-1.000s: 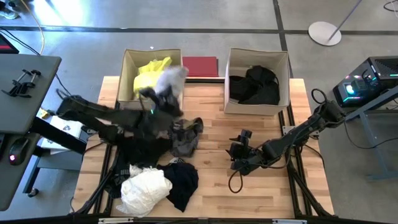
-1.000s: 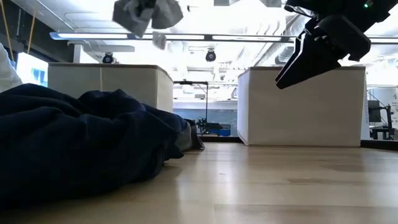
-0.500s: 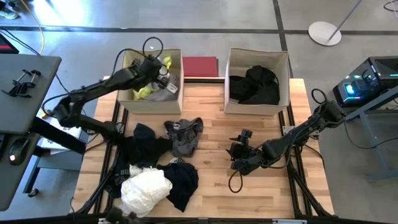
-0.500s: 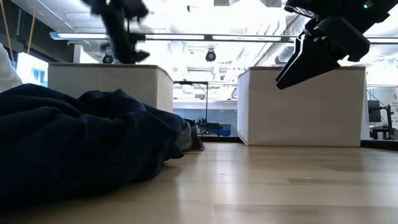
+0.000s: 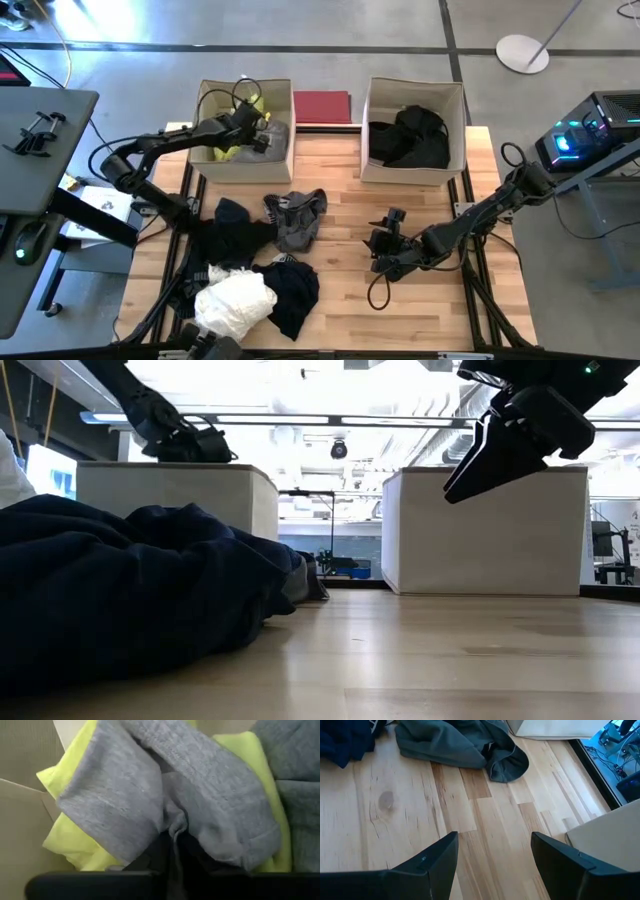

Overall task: Sort clothes
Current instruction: Put the grey underwear into the left brown laundry organizer, then put the grey boxers into the left brown laundry organizer

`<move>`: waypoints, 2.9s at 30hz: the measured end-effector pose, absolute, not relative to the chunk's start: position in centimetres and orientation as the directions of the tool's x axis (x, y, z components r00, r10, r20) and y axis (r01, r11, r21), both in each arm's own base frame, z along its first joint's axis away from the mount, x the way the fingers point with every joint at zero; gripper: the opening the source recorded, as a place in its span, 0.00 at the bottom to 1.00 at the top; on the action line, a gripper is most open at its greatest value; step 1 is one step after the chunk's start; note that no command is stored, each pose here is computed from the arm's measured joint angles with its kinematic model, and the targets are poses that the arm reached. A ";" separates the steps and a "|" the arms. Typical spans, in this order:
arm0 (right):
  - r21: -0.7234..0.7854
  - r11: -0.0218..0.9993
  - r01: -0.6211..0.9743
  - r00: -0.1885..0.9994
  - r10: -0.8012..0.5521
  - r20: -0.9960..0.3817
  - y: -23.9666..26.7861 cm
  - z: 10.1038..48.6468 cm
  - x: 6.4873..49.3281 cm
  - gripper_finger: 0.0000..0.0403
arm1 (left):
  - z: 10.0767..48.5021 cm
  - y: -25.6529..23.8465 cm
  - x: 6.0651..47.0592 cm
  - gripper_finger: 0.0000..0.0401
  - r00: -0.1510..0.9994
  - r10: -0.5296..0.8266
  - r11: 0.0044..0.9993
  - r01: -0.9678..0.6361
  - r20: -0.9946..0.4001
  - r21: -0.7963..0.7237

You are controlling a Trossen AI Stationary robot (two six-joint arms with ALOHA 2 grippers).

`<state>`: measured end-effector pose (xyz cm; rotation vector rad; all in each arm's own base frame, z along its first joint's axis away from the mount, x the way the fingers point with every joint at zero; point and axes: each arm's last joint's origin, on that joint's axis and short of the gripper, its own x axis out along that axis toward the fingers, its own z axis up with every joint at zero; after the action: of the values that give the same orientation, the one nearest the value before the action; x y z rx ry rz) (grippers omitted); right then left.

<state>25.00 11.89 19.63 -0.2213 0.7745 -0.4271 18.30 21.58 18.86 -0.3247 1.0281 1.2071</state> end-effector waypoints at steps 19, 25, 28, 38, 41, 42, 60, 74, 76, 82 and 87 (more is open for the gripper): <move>-0.341 0.892 0.296 0.645 -0.450 -0.618 11.9 19.7 25.1 0.59 | 34.1 9.9 18.9 0.28 0.693 0.492 0.739 -0.652 -0.526 -0.168; -0.344 0.892 0.294 0.645 -0.450 -0.617 12.0 19.7 25.1 0.59 | 33.1 2.1 23.4 0.23 0.838 0.361 0.923 -0.383 -0.410 0.031; -0.345 0.892 0.293 0.644 -0.451 -0.618 11.9 19.7 25.1 0.59 | 31.5 -1.3 25.0 0.21 0.852 0.309 0.951 -0.264 -0.423 0.163; -0.344 0.892 0.294 0.644 -0.451 -0.618 11.9 19.7 25.1 0.59 | 21.9 -6.4 29.4 0.20 0.693 0.302 0.953 -0.202 -0.655 0.225; -0.345 0.892 0.294 0.644 -0.451 -0.618 11.9 19.7 25.1 0.59 | 19.1 -6.1 30.5 0.21 0.618 0.376 0.922 -0.324 -0.690 0.212; -0.345 0.892 0.292 0.645 -0.451 -0.617 11.9 19.7 25.1 0.59 | 18.2 -5.7 30.9 0.22 0.596 0.395 0.909 -0.366 -0.699 0.202; -0.341 0.896 0.285 0.655 -0.442 -0.613 12.0 19.8 25.3 0.59 | 9.8 -3.0 33.9 0.09 0.473 0.317 0.885 -0.459 -0.822 0.077; -0.335 0.898 0.284 0.658 -0.437 -0.613 12.1 19.8 25.3 0.59 | 27.1 -7.2 32.7 0.01 0.925 0.248 0.965 -0.210 -0.287 0.159; -0.335 0.899 0.284 0.658 -0.436 -0.613 12.1 19.8 25.3 0.59 | 30.4 -7.3 31.5 0.01 0.936 0.307 0.936 -0.265 -0.173 0.232; -0.339 0.898 0.279 0.659 -0.436 -0.613 12.1 19.8 25.3 0.59 | 36.3 -5.0 28.8 0.00 0.804 0.595 0.717 -0.521 -0.018 0.463; -0.339 0.899 0.279 0.660 -0.436 -0.613 12.1 19.8 25.3 0.59 | 38.9 -0.8 27.2 0.00 0.583 0.812 0.458 -0.670 0.032 0.585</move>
<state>25.31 12.07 19.81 -0.2233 0.7484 -0.4082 27.20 -0.83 38.89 0.5920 0.2682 0.9263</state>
